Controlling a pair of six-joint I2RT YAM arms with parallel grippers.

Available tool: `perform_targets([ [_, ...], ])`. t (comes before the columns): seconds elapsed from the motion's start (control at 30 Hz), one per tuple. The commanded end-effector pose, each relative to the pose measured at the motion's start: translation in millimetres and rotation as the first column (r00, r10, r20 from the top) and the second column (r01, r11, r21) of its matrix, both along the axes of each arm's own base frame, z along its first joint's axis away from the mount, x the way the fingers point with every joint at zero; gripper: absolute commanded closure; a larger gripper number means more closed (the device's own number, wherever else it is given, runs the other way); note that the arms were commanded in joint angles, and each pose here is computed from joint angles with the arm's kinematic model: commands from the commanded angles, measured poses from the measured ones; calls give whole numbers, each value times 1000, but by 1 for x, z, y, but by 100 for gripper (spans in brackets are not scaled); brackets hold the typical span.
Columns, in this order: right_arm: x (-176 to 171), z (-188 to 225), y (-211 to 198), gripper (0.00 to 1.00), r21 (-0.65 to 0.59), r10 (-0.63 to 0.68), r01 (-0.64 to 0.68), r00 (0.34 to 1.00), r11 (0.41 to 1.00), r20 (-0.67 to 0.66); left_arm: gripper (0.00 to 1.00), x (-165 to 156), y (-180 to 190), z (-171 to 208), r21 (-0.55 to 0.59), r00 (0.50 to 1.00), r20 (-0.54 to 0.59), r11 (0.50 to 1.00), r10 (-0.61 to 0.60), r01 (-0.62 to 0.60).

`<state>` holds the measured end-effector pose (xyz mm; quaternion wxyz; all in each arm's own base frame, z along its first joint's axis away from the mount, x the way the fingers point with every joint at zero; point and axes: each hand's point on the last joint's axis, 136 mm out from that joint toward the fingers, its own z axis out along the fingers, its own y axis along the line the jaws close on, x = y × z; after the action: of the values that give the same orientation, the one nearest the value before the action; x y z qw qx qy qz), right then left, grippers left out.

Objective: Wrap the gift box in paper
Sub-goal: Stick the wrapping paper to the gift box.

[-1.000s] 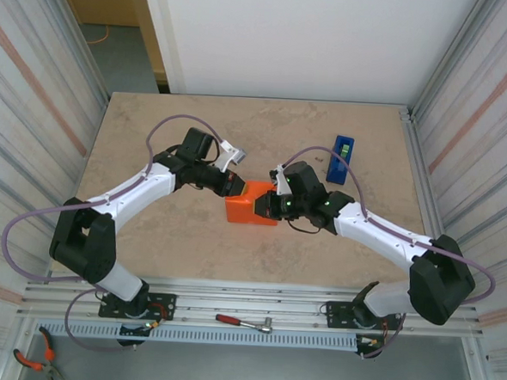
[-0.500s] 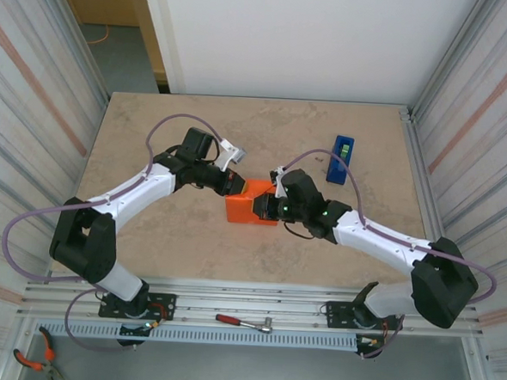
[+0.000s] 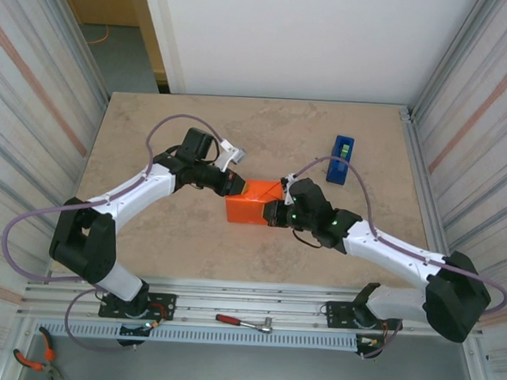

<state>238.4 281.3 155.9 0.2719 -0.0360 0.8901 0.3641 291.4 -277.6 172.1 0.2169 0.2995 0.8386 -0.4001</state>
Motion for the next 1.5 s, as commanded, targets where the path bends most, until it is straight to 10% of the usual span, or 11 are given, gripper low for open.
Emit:
perform_targets([
  [0.0, 0, 25, -6, 100, 34, -5, 4, 1000, 999, 9, 100, -32, 0, -22, 30, 991, -129, 998, -43, 47],
  [1.47, 16, -1, 27, 100, -2, -51, 51, 996, 999, 72, 100, -33, 0, -22, 24, 991, -123, 998, -49, 52],
])
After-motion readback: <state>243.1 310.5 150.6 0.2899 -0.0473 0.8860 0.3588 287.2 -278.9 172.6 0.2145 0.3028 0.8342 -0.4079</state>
